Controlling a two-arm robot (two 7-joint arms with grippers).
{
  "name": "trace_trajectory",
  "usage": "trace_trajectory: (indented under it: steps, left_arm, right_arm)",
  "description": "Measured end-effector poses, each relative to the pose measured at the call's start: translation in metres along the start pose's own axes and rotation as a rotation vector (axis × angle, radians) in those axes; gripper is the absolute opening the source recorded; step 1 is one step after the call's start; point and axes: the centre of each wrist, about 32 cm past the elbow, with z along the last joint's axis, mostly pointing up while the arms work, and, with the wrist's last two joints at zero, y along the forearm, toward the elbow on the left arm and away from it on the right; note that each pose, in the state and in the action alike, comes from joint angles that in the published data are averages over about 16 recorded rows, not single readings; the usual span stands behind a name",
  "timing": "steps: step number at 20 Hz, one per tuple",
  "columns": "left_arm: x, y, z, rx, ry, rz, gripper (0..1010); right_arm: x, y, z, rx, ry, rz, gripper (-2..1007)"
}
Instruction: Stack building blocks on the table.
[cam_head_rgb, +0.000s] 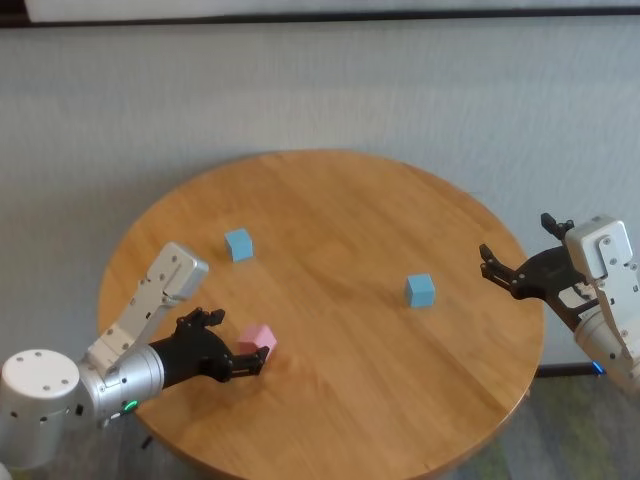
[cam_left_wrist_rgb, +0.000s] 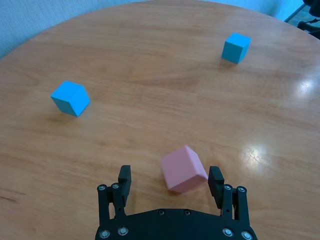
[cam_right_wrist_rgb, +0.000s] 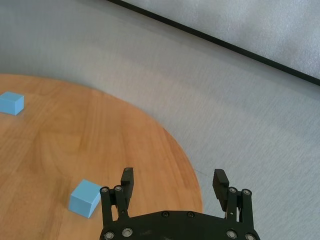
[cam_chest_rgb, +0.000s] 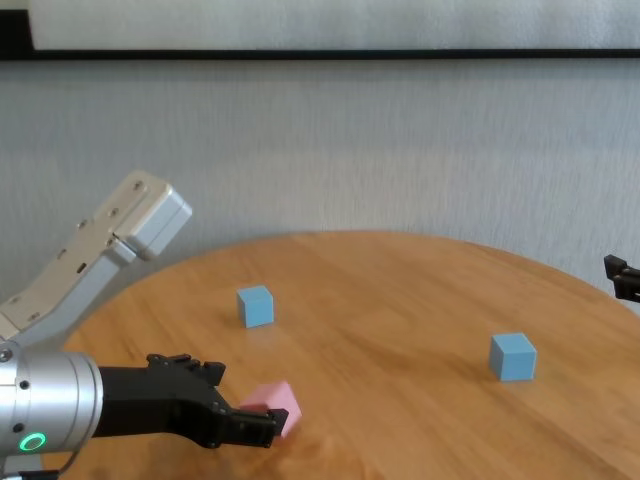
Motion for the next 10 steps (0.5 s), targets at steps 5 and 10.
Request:
trace_trajectory:
  steps: [5,10]
  left_arm:
    - [0.0000,-0.0015,0.0004,-0.005,-0.005,0.001,1002]
    - [-0.0001,-0.0043,0.0013,-0.007,-0.011,-0.004,1002]
  right_arm:
    - [0.0000,0.0000,0.0000,0.000,0.000,0.000,1001]
    - [0.0000,0.0000,0.0000,0.000,0.000,0.000,1001]
